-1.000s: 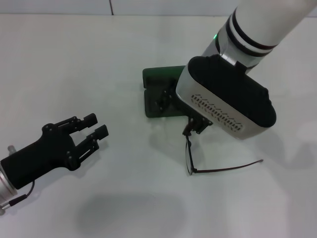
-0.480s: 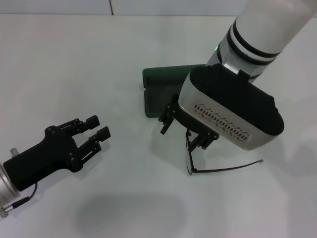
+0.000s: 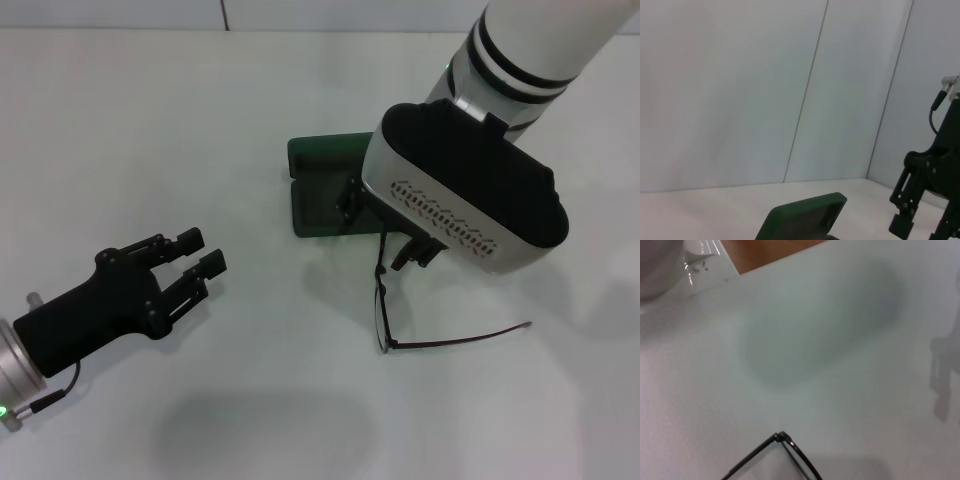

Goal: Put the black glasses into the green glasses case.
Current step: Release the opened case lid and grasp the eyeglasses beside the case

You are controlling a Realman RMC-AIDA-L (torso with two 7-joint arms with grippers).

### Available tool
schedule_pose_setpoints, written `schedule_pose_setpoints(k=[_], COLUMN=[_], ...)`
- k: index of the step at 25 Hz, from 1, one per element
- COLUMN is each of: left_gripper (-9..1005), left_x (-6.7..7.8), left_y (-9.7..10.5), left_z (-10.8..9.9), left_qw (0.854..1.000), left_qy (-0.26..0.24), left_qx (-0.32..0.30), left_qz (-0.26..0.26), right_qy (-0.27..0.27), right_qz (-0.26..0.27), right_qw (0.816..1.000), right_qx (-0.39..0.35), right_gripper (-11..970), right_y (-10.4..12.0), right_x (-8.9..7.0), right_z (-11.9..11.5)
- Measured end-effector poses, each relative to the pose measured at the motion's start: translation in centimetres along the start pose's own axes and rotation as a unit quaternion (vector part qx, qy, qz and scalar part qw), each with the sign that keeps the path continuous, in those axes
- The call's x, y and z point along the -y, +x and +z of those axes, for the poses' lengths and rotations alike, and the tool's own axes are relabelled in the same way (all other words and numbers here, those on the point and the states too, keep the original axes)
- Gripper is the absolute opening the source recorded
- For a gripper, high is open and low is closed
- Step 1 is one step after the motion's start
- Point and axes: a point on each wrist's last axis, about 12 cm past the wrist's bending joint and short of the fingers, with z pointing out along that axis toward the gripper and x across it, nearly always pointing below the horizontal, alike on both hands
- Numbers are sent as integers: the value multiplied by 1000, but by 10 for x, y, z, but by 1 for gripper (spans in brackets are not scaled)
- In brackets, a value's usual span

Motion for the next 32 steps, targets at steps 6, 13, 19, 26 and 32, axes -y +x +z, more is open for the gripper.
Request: schedule_pose_setpoints(k=[6,13,19,26,32], left_gripper=[406,407,407,407,407], left_x=[-1,-4,-1,1,4], left_y=[-1,-2,2,3,8], left_z=[4,9,16,20,19], left_qw=[1000,1000,1000,1000,1000], left_qy=[4,-1,6,10,10], left_qx=[2,-2,-1,0,-1], left_qz=[2,5,4,5,2], right_qy=[-13,-27,-39,-52,-61], right_qz=[2,12,19,11,6], right_qw=[1000,1000,999,999,998], right_qx=[1,0,3,10,10], right_gripper=[598,597,596,594,593], right_y=[-1,0,6,3,2], right_x=[-3,-7,-12,-14,-14], right_z=[2,5,11,20,26])
